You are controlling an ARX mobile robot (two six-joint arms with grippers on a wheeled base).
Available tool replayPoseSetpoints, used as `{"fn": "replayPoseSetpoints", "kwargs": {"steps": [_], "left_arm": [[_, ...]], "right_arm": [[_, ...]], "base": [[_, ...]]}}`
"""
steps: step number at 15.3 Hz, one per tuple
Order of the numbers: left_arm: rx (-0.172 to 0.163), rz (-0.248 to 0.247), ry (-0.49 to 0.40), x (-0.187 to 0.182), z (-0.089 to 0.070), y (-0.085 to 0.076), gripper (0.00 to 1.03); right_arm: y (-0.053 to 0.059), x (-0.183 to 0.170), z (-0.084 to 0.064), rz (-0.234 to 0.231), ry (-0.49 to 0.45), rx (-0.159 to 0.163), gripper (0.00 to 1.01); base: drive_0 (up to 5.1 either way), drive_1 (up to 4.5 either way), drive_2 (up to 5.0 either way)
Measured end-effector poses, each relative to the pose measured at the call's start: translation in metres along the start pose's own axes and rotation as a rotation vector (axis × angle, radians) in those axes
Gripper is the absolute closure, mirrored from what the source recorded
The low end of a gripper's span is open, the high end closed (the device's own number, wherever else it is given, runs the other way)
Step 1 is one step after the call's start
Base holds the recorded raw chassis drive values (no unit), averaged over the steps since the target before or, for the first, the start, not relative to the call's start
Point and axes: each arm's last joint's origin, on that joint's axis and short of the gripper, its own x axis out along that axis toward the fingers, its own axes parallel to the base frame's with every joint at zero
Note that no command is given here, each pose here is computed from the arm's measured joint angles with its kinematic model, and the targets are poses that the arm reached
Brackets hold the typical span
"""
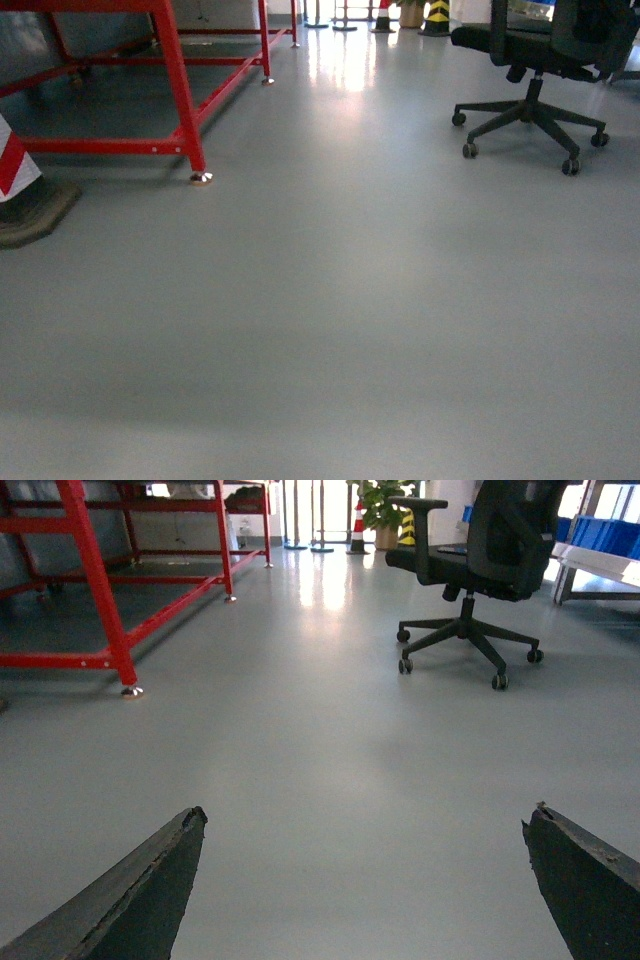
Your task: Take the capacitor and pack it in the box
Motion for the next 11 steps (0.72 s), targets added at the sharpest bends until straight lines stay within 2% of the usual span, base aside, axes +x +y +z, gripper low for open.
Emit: {"fn": "replayPoseSetpoints", "kwargs": {"steps": [11], "left_arm": [[0.0,-0.001,0.0,0.0,0.0,0.0,0.59]], "right_arm": [[0.0,0.0,0.0001,0.0,-0.001,0.0,0.03]], "base": [[-5.0,2.42,2.4]]}}
